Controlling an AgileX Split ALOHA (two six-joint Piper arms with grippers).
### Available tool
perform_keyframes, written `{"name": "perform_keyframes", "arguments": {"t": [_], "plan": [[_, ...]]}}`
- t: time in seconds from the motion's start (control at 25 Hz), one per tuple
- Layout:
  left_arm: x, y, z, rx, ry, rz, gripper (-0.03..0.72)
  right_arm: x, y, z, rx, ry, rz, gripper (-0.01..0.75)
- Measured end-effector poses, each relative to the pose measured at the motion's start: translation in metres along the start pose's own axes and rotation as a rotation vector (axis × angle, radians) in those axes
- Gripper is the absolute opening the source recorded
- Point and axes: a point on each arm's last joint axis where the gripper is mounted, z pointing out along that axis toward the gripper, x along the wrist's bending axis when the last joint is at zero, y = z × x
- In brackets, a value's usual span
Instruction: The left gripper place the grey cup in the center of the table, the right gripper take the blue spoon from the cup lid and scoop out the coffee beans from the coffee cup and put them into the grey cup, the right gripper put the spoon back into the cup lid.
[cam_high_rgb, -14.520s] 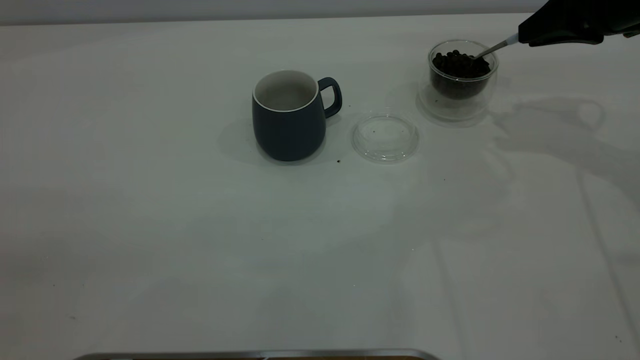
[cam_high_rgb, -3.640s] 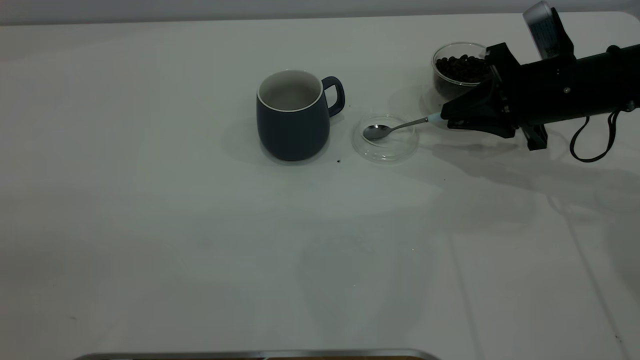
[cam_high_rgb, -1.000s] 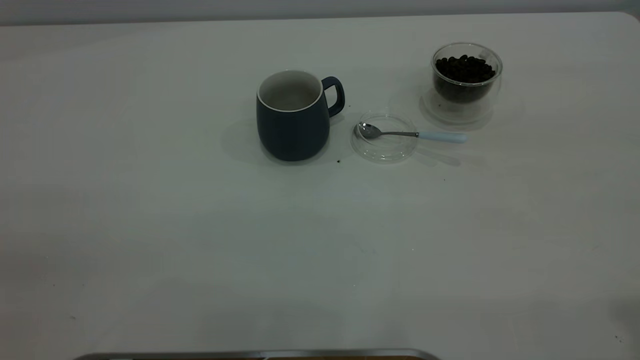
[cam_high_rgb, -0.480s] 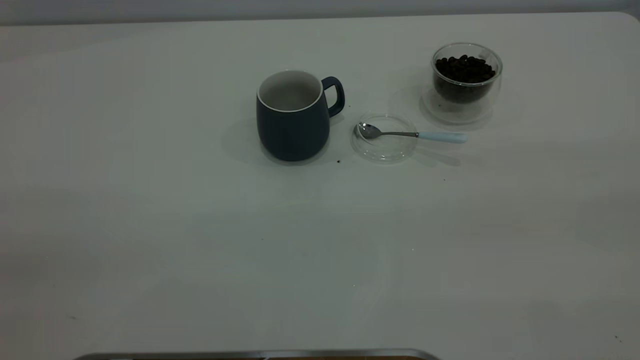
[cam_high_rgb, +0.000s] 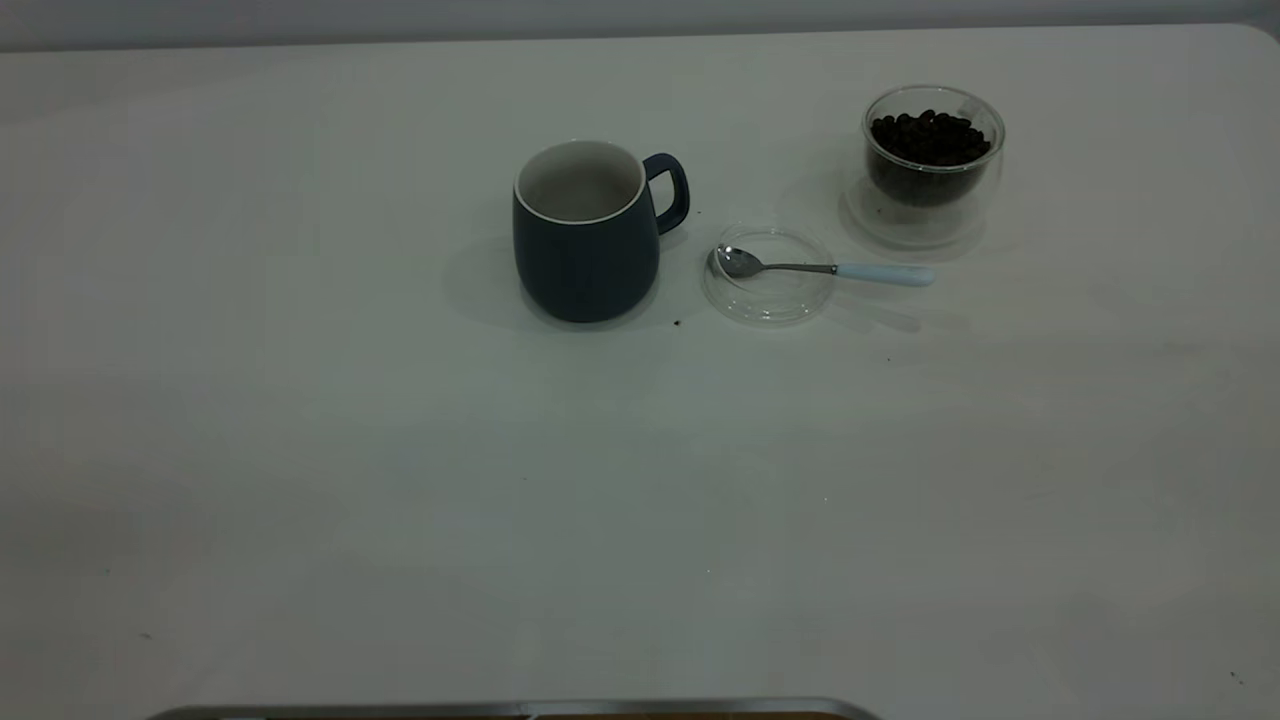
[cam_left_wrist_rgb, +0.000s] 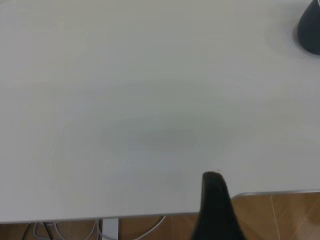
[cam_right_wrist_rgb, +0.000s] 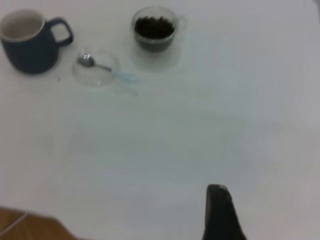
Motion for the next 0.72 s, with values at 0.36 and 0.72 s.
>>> {"name": "perform_keyframes", "arguments": {"t": [0.36,0.72], "plan": [[0.0000,0.0000,0.0000,0.000,0.000,0.000,0.592,-0.0013,-0.0005,-0.0008,-0.008,-0.015,0.020,0.443],[0.0000,0.0000,0.0000,0.000,0.000,0.000,0.592,-0.0014,-0.0005,-0.0008,-0.008,-0.016,0.019,0.382]]}}
